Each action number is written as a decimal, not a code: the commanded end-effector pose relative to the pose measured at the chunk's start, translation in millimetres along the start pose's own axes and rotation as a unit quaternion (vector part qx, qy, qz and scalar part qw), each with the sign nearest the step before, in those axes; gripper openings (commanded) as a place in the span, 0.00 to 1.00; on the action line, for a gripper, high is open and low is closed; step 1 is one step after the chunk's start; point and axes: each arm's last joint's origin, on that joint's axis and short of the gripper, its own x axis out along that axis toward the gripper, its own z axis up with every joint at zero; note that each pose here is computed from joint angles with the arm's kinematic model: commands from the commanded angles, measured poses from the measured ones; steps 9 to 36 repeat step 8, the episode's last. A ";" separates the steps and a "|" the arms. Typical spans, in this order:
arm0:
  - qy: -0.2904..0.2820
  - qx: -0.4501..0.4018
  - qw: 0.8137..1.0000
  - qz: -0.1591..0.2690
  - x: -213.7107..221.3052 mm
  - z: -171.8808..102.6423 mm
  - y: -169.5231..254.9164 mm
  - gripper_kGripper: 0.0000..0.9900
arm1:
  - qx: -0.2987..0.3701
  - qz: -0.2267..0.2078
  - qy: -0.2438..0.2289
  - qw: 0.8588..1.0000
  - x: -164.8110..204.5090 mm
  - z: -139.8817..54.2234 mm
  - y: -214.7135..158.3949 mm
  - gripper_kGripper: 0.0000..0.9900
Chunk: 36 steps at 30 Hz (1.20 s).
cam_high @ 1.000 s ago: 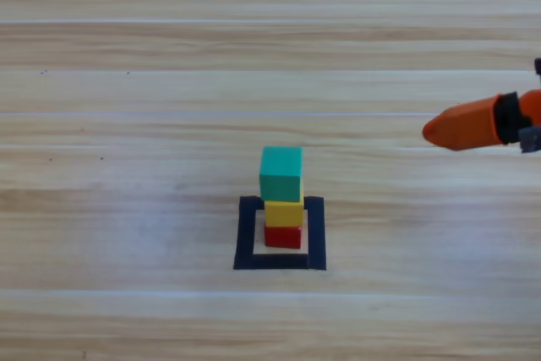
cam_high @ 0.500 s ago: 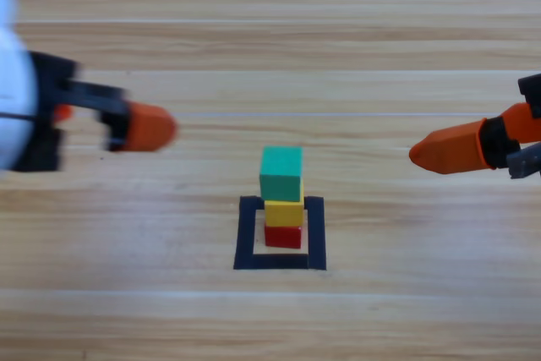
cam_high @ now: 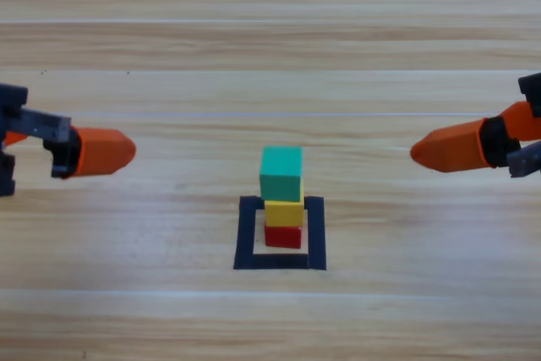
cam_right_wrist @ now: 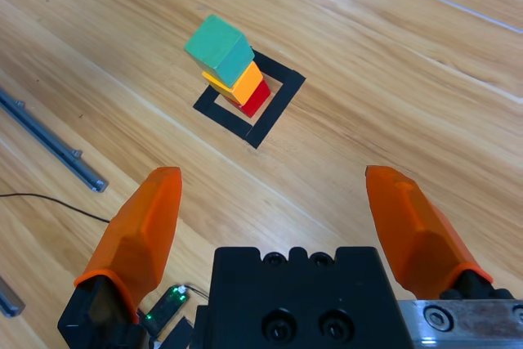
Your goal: Stack the blocks in the rectangular block: red at the bottom, yellow in the middle, green on top
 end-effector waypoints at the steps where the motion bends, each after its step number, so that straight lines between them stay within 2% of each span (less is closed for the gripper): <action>1: -0.006 0.009 1.000 -0.009 -3.9 -5.7 4.2 1.00 | -0.019 -0.016 0.018 1.000 10.2 -6.1 4.0 1.00; 36: -0.005 0.009 1.000 -0.011 -2.8 -7.2 4.3 1.00 | -0.019 -0.017 0.020 0.999 11.2 -6.2 4.0 1.00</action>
